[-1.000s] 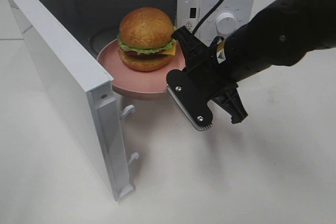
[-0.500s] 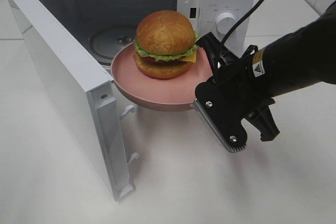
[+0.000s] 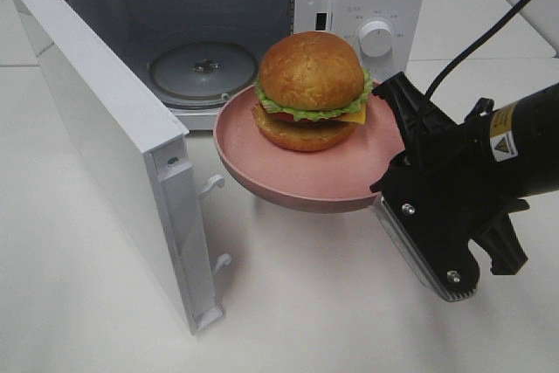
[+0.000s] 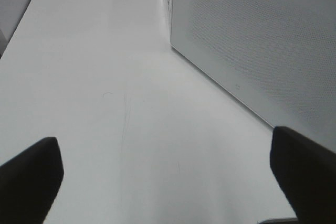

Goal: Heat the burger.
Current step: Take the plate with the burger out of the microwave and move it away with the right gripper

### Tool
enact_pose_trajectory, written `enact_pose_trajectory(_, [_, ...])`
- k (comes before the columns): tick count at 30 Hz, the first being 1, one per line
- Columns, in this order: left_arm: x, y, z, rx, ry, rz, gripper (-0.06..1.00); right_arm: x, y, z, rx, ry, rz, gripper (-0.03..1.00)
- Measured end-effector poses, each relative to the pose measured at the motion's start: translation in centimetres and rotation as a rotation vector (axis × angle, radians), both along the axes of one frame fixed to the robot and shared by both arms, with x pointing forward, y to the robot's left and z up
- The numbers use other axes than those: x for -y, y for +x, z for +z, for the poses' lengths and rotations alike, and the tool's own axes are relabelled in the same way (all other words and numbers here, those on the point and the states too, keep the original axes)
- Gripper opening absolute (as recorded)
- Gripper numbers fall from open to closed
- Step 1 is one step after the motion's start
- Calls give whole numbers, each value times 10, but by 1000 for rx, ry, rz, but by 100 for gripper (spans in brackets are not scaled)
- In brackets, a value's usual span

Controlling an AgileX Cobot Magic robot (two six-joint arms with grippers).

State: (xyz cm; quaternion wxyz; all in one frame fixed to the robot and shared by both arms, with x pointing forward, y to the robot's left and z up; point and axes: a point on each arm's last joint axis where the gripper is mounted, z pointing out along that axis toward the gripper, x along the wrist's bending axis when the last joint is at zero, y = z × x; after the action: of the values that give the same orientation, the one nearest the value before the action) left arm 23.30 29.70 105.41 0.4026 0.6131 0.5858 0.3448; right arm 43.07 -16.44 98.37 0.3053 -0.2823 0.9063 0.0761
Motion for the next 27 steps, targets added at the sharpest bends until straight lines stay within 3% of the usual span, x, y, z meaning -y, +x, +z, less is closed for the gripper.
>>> enact_pose_trajectory(27, [0, 0, 0, 0, 0, 0, 99, 49, -62, 13, 15, 16, -67, 9])
